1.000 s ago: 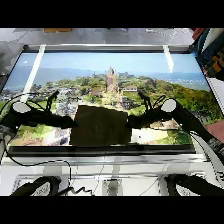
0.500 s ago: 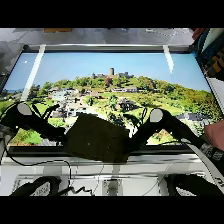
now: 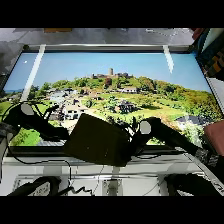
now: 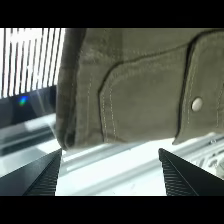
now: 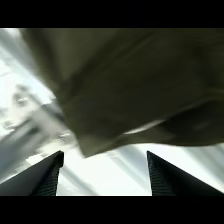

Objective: Fold the clothes and pants, and hang the long-sleeved shirts on hangers.

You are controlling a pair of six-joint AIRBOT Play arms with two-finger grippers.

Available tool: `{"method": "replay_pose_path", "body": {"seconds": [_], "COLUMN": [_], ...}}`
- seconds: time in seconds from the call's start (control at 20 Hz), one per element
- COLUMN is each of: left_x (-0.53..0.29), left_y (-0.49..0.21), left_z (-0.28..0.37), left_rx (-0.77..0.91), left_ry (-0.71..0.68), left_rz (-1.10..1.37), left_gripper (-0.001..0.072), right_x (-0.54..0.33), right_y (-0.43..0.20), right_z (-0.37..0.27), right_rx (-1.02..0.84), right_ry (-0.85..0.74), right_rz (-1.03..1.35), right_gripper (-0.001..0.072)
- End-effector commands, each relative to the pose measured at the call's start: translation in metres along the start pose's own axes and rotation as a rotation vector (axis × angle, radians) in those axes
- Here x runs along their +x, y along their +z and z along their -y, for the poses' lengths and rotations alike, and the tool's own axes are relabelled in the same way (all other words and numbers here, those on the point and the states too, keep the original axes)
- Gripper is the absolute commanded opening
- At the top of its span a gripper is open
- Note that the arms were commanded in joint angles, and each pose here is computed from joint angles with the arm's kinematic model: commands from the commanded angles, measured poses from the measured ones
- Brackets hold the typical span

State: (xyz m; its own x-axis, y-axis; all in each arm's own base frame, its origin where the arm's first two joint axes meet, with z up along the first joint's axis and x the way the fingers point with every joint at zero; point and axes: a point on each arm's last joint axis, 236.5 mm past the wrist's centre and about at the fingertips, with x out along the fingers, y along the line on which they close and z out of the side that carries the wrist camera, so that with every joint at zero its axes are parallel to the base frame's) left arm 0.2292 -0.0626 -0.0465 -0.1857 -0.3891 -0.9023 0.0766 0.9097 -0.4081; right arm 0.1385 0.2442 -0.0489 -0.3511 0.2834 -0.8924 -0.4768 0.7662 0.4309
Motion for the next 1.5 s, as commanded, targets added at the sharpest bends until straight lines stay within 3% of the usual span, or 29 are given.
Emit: {"method": "replay_pose_path", "body": {"seconds": [0.0,0.05,0.1,0.15,0.2,0.25,0.3,0.35,0.4,0.6,0.65,0.7,0.75,0.8,1.3,1.45], "left_x": [0.001,0.001,0.001,0.001,0.001,0.001,0.001,0.001,0.001,0.001,0.001,0.001,0.001,0.001,0.000,0.000], "left_y": [0.015,0.016,0.016,0.016,0.016,0.016,0.016,0.016,0.016,0.016,0.016,0.016,0.016,0.017,0.020,0.020], "left_z": [-0.004,-0.004,-0.004,-0.004,-0.004,-0.004,-0.004,-0.004,-0.004,-0.004,-0.004,-0.004,-0.004,-0.003,0.008,0.008], "left_rx": [-0.003,-0.004,-0.003,-0.003,-0.003,-0.003,-0.003,-0.003,-0.003,-0.003,-0.003,-0.004,-0.004,-0.004,-0.012,-0.012], "left_ry": [0.013,0.013,0.013,0.014,0.013,0.013,0.013,0.013,0.013,0.013,0.013,0.013,0.013,0.009,-0.037,-0.036], "left_rz": [0.060,0.064,0.065,0.065,0.065,0.065,0.065,0.065,0.065,0.065,0.065,0.065,0.065,0.066,0.081,0.081], "left_gripper": [0.0707,0.0707,0.0707,0.0706,0.0707,0.0706,0.0706,0.0706,0.0703,0.0702,0.0702,0.0702,0.0702,0.0702,0.0701,0.0701], "right_x": [-0.011,-0.019,-0.030,-0.038,-0.044,-0.048,-0.049,-0.047,-0.040,-0.022,-0.020,-0.018,-0.014,-0.009,0.029,0.027], "right_y": [0.010,0.011,0.008,0.003,-0.003,-0.011,-0.019,-0.026,-0.030,-0.016,-0.010,-0.005,0.003,0.008,0.030,0.038], "right_z": [0.064,0.089,0.114,0.133,0.145,0.154,0.156,0.154,0.144,0.059,0.047,0.037,0.032,0.033,0.066,0.071], "right_rx": [-0.035,-0.029,-0.008,0.026,0.046,0.073,0.098,0.132,0.179,0.238,0.271,0.312,0.354,0.382,0.662,0.699], "right_ry": [-0.242,-0.320,-0.385,-0.414,-0.405,-0.374,-0.325,-0.246,-0.129,0.409,0.480,0.538,0.570,0.568,0.342,0.343], "right_rz": [0.038,0.040,0.034,0.024,0.010,-0.008,-0.025,-0.030,-0.020,0.169,0.213,0.248,0.283,0.308,0.356,0.389], "right_gripper": [0.0541,0.0541,0.0484,0.0431,0.0431,0.0351,0.0199,0.0170,0.0085,0.0063,0.0113,0.0329,0.0643,0.0720,0.0706,0.0704]}}
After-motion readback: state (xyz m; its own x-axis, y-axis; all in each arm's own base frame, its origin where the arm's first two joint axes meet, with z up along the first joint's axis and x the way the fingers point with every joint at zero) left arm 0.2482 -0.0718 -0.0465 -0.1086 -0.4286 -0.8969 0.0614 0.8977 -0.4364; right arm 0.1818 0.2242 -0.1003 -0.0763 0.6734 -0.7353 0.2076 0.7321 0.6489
